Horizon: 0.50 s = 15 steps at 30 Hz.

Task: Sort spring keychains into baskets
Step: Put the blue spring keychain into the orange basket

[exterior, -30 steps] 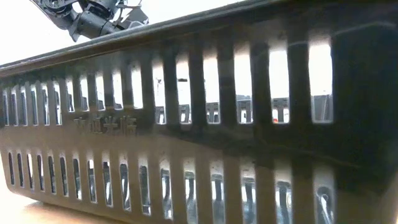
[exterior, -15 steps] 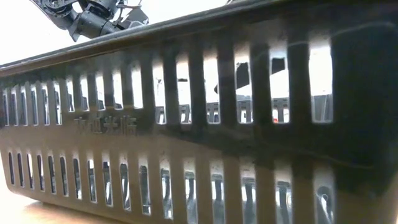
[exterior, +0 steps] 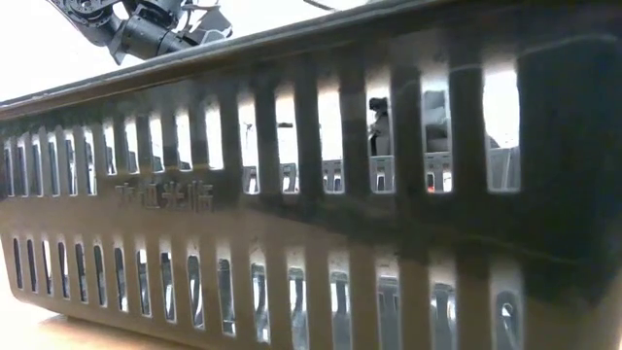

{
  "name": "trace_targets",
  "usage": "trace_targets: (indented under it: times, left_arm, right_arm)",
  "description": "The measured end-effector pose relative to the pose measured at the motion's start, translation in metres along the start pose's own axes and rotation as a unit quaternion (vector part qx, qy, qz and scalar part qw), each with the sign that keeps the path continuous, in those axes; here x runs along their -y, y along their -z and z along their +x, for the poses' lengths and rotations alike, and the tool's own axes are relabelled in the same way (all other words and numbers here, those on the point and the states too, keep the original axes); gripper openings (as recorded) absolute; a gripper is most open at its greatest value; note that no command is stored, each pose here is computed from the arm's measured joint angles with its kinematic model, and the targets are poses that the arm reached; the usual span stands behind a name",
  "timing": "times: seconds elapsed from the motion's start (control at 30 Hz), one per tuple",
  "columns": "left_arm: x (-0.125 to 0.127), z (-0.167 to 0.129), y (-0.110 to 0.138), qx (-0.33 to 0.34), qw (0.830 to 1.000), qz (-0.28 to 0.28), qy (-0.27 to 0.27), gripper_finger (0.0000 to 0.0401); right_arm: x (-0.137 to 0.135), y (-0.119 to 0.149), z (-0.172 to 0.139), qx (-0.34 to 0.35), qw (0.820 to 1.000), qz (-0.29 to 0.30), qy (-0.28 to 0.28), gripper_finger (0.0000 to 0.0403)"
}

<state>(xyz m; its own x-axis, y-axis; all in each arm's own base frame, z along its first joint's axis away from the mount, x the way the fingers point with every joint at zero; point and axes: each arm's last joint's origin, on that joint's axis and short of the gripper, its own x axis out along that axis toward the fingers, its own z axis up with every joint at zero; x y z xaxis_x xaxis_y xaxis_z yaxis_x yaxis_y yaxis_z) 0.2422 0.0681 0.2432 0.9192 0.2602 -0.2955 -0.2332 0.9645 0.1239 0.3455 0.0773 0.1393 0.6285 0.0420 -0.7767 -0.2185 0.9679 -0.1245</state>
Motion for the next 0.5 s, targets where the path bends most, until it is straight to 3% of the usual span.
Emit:
trace_targets:
  times: [0.5]
  left_arm:
    - [-0.0001,-0.0001,0.0000,0.000,1.000,-0.002,0.000,0.0108]
  right_arm:
    - [-0.0014,0.0030,0.0118,0.001,1.000,0.017,0.000,0.0114]
